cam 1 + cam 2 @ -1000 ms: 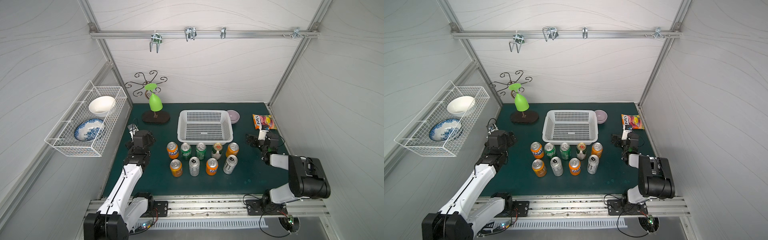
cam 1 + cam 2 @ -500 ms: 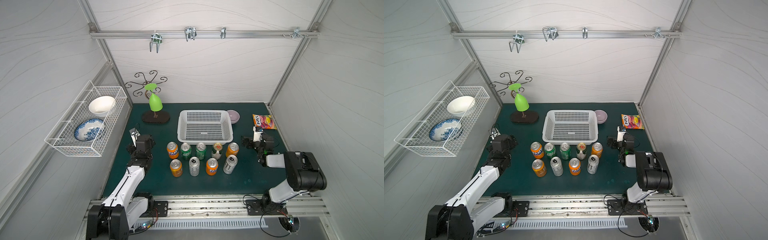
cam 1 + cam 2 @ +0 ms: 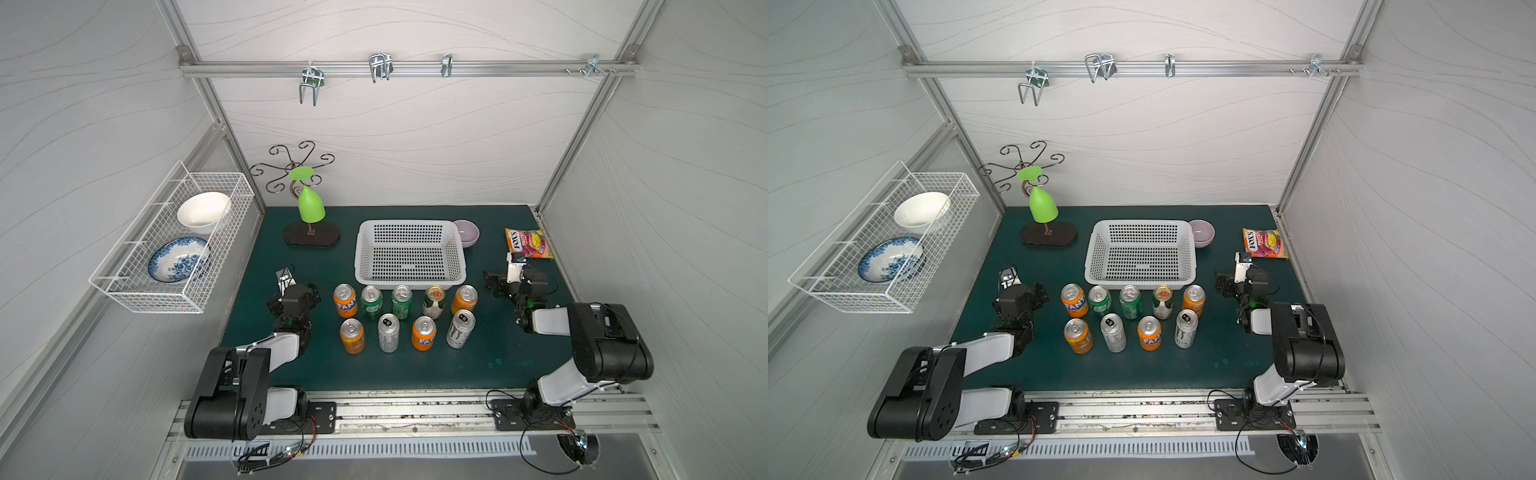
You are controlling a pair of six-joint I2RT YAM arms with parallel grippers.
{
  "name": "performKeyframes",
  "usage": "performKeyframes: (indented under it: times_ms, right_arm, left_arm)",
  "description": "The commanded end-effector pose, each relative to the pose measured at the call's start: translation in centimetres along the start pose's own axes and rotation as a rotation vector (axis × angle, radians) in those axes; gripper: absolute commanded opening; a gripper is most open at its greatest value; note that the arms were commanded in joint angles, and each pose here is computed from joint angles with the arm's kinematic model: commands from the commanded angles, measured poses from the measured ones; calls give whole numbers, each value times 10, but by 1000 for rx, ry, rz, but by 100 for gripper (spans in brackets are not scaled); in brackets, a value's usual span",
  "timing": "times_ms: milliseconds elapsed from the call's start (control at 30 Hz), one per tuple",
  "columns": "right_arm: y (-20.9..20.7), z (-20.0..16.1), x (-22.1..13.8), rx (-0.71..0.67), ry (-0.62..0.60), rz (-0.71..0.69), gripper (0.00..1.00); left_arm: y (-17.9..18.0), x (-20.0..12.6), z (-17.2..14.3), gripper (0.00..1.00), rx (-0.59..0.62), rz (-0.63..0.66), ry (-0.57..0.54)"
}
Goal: Take out the drinks from the basket
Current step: Reset both arms
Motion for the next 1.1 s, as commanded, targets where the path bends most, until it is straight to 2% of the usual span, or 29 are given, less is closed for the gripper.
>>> performKeyframes:
  times_ms: [0,133,267,1067]
  right_arm:
    - [2,7,2,-15,-20,2,99]
    - [3,7,2,-16,-20,3,99]
    - [3,7,2,-17,-21,1,99]
    - [8,6,5,-55,-10,-25,99]
  left_arm:
    - [-9,5,31,99,-23,-56,-177]
    - [-17,16,21,99,-5,-81,-203]
    - [-20,34,25,99,19,-70,-81]
    - [-20,33,24,99,20,-70,-77]
Point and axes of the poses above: each gripper's point midway between its finger pads, its own x axis out along the fingers, its own y axis along the line the jaws close on, z = x × y, the point moved 5 cm from there along -x, back along the fingers, and after that the axes turned 11 degrees about x, right-handed, at the moved point
